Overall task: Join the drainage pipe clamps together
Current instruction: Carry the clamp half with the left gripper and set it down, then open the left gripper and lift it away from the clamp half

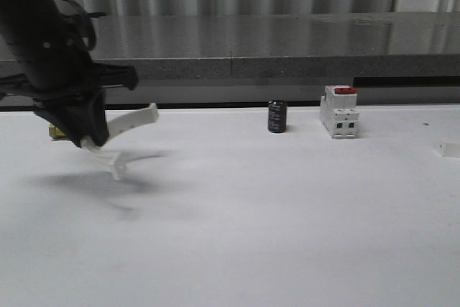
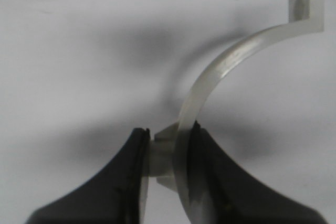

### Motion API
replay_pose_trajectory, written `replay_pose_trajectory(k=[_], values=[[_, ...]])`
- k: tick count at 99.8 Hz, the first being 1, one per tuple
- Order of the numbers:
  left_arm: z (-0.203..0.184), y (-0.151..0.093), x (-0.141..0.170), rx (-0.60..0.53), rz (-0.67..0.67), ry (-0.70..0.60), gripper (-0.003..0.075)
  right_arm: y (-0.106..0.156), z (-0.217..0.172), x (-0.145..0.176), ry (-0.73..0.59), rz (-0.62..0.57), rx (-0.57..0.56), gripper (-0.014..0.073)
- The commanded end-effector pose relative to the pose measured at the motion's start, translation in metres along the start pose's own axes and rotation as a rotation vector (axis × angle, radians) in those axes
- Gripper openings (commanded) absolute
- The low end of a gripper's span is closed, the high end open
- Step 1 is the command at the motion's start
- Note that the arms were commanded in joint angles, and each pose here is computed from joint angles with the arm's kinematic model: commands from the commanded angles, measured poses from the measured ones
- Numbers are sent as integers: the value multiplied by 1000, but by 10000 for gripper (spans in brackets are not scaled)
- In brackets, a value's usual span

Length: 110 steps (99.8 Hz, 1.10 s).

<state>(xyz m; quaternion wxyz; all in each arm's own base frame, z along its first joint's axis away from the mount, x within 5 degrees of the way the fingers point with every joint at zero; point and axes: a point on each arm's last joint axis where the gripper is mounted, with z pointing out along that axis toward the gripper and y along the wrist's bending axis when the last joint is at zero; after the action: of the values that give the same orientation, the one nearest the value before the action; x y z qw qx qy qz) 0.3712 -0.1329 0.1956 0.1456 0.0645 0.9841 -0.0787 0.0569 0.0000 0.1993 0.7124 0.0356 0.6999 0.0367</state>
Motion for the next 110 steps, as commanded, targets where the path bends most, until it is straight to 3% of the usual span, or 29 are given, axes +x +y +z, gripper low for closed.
replay_pose_trajectory(k=[1, 20, 57, 69, 93, 100, 110], values=[[-11, -23, -6, 29, 3, -80, -20, 2, -3, -15, -124, -14, -9, -66], [11, -38, -2, 38, -4, -61, -20, 2, -3, -15, -124, -14, -9, -66], [20, -36, -2, 19, -38, -48, -8, 2, -3, -15, -124, -14, -9, -66], [20, -36, -1, 18, -38, -47, 108, 2, -3, -15, -124, -14, -9, -66], [20, -36, -2, 11, -28, -48, 501, 2, -3, -15, -124, -14, -9, -66], [19, -35, -2, 2, -16, -53, 540, 2, -3, -15, -124, -14, -9, -66], [11, -35, -4, 4, -6, -85, 528, 2, -3, -15, -124, -14, -9, -66]])
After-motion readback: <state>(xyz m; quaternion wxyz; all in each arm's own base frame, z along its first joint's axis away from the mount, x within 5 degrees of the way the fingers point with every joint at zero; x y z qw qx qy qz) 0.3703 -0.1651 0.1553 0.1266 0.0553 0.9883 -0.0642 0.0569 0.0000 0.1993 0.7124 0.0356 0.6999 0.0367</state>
